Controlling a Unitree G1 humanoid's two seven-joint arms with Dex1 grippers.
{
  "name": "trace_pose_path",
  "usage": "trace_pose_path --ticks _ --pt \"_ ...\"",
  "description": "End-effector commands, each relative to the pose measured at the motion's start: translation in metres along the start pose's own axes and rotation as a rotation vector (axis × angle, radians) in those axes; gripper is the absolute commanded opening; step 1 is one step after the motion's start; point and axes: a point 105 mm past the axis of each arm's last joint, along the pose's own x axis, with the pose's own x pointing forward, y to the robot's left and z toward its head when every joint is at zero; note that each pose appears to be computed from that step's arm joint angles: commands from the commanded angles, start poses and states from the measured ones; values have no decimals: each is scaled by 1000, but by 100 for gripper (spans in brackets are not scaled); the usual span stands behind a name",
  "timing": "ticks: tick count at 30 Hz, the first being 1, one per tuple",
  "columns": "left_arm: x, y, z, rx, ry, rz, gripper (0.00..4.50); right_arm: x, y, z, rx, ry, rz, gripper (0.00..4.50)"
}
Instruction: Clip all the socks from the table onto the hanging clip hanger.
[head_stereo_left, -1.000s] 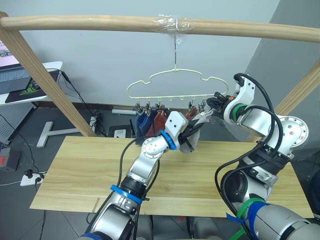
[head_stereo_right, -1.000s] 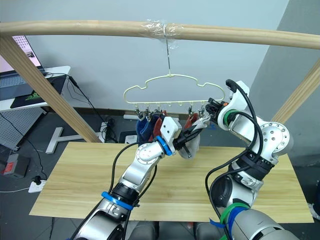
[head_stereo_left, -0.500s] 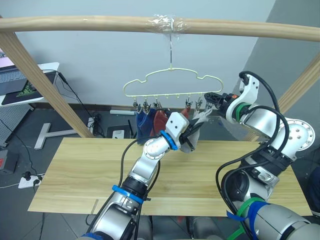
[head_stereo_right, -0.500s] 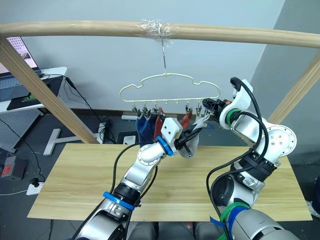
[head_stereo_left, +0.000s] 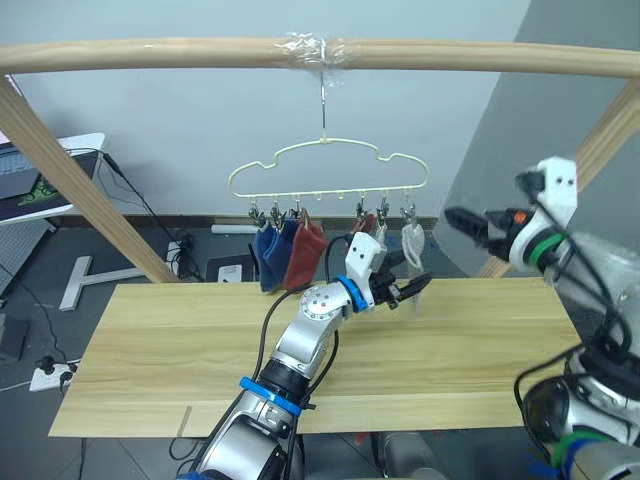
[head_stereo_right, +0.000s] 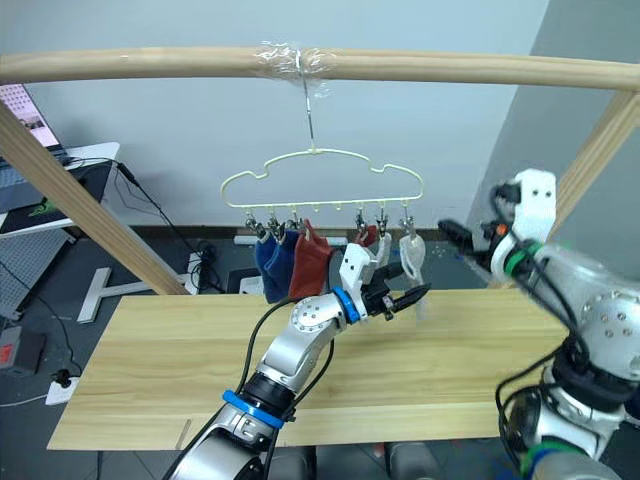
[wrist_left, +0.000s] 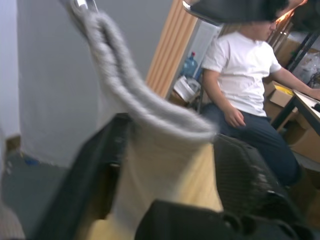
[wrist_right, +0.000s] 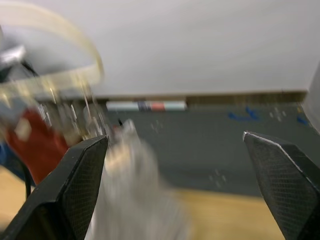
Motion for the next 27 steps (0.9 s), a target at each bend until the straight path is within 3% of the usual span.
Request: trace_pose_path --ticks 1,4,7,11,15,20,27 --pt "-15 13 -23 -5 69 43 429 -8 -5 -10 -148 -13 -15 450" --pt "-41 28 -41 43 127 95 447 -15 -14 -39 -242 52 -10 450" --pt "-90 49 -40 75 152 157 447 -25 -17 -49 -319 50 34 450" --pt "-160 72 -16 92 163 212 447 -41 -14 -47 -419 9 141 450" --pt "-234 106 18 137 276 334 447 -63 -20 -59 -557 35 252 450" --pt "-321 135 38 256 517 439 447 -78 -35 -68 -615 106 334 450" --pt "-331 128 48 224 486 394 447 -72 -38 -60 -587 58 352 450"
